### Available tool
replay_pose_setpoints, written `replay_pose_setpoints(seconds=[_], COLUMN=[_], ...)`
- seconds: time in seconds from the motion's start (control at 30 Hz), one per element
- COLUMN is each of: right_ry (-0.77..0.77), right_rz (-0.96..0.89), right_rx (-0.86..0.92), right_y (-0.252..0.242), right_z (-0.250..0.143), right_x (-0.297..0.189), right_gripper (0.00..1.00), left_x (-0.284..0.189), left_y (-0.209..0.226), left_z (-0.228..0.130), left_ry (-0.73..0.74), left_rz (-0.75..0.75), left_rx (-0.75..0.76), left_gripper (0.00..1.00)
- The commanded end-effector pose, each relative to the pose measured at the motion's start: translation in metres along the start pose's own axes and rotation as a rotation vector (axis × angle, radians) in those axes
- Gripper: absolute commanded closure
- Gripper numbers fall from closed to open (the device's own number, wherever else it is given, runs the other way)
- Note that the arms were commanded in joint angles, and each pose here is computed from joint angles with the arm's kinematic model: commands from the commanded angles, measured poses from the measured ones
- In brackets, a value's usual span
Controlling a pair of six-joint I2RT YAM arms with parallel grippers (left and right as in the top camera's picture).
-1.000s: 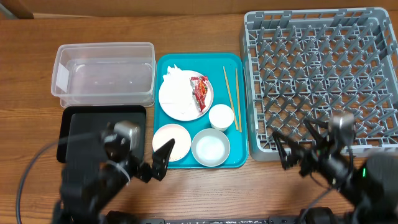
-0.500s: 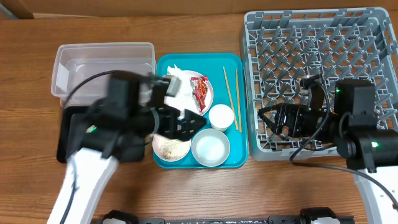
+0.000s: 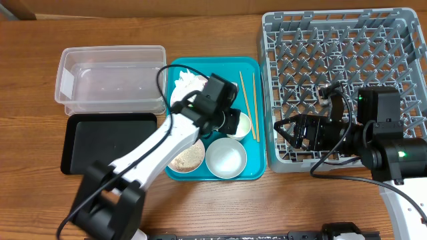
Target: Sort waste into correct bins and load items into the dishwasher
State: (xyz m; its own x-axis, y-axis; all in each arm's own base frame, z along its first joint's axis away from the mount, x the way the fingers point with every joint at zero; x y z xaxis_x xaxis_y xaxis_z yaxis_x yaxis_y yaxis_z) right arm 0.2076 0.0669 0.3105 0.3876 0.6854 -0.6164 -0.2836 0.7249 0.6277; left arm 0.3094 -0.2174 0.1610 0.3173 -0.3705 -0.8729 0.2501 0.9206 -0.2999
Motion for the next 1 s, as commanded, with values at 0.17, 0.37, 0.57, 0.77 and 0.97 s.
replay_pose_setpoints(seconds=[0.17,0.37,0.57,0.77,0.97], right_ry=[-0.022,-0.020,-0.039,-0.076,-0.087], right_rz=[0.027,0.020,0.060,0.325,0.471], right_rx=[-0.033,-0.034,-0.064,-0.274,-0.490], right_y=[0.009,0.009,0.013,0.053,0.097], right_z=[0.003,0.003,0.007,0.018,0.014], right_x=[-0.007,-0.007,-0.007,-0.001,0.012], right_gripper=[0.10,0.10,0.10,0.07,0.02], left_x=[-0.002,-0.069,-0.135,-0.178,-0.195], left_y=[0.005,0.014,0.028,0.032,0.025], left_z=[0.009,0.030,0.033,0.030,0.024], left_ry=[-0.008,-0.124,-0.105,-0.030,0.019], left_rz=[0.031,-0.045,-0.458,-0.997,-1.226], left_rx=[-0.101,-0.217,-0.212,-0.090,-0.007], left_gripper=[0.96,0.96,0.96,0.96,0.96])
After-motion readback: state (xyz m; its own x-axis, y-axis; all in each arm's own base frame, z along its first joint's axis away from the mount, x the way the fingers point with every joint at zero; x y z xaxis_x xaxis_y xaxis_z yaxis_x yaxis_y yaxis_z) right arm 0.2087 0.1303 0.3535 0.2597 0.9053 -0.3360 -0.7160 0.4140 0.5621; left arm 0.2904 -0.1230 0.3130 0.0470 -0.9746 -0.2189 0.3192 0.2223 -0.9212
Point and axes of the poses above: each gripper's point midway between its finger pads, its own x axis out along the fingers, its own y axis along the line the jaws close on, z = x × y, the point moved 9 cm from there along -x, back along the fingers, and after that the axes turned 4 degrees about -x, right-handed, at the moved point
